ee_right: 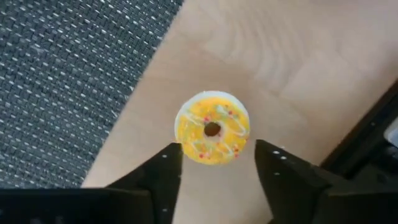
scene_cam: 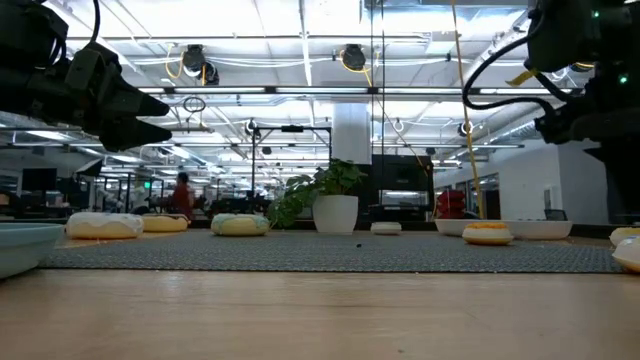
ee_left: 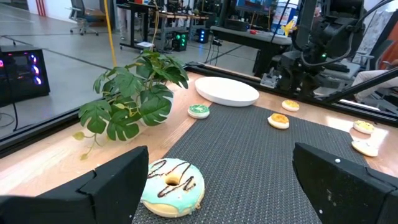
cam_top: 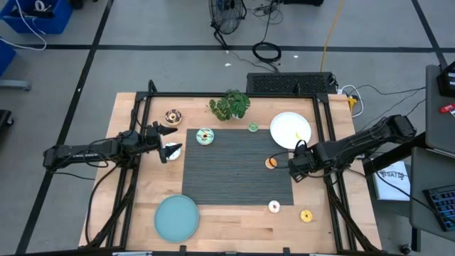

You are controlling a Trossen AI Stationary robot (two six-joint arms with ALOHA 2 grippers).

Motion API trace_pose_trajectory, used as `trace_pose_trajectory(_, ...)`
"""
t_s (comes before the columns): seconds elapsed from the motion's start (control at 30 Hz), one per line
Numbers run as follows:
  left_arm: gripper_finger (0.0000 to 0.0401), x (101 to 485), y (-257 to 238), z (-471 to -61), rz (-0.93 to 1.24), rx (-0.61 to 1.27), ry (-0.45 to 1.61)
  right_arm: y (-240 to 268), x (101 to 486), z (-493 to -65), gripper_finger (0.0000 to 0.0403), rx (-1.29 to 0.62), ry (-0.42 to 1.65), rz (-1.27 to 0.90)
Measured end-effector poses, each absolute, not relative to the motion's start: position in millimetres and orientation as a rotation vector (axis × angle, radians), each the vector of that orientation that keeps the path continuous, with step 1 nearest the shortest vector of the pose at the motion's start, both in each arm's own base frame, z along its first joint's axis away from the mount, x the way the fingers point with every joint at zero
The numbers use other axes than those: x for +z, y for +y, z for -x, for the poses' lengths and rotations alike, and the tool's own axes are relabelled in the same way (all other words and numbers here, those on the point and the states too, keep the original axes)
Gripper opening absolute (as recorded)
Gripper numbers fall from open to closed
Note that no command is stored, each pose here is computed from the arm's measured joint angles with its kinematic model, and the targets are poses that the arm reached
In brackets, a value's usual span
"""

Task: Pick & Place donuts
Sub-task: Put the top small yellow donut on the blue plate

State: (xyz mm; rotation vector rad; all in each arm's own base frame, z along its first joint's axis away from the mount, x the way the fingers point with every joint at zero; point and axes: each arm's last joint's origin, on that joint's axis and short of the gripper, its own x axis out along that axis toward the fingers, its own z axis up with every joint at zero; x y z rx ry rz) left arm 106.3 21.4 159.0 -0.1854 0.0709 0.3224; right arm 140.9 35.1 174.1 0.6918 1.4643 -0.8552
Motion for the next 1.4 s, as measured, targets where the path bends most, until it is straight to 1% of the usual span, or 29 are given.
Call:
trace_pose_trajectory(0.07, 0.0392, 159, 21, -106, 0.186, 0.322, 0.071, 35, 169, -141, 0.0227, -0.848, 1.454, -0.699)
trace_pose_trajectory(0.13, 0.0392, 159, 21, -106, 0.185, 0.322, 0.071, 35, 162, -141, 0.0244, -0.834, 1.437, -0.712)
trace_pose_trajectory(0.27, 0.0392, 159, 21, -106, 0.186, 0.322, 0.071, 34, 148, -136, 0.0251, -0.852, 1.425, -0.734)
trace_pose_trajectory(0.43, 0.0392, 159, 21, -106, 0.185, 0.322, 0.071, 32, 138, -130, 0.0236, -0.888, 1.417, -0.765)
trace_pose_trajectory(0.73, 0.0392, 159, 21, -106, 0.185, 0.323, 0.071, 35, 136, -135, 0.0214, -0.821, 1.408, -0.831)
trace_pose_trajectory(0.87, 0.0392, 159, 21, -106, 0.186, 0.322, 0.071, 36, 136, -136, 0.0211, -0.783, 1.409, -0.825)
trace_pose_trajectory(1.1, 0.0392, 159, 21, -106, 0.185, 0.322, 0.071, 36, 136, -133, 0.0204, -0.8, 1.434, -0.819)
trace_pose_trajectory(1.23, 0.0392, 159, 21, -106, 0.186, 0.322, 0.071, 36, 136, -136, 0.0182, -0.771, 1.406, -0.805)
trace_pose_trajectory(1.4, 0.0392, 159, 21, -106, 0.186, 0.323, 0.071, 37, 136, -147, 0.015, -0.698, 1.305, -0.801)
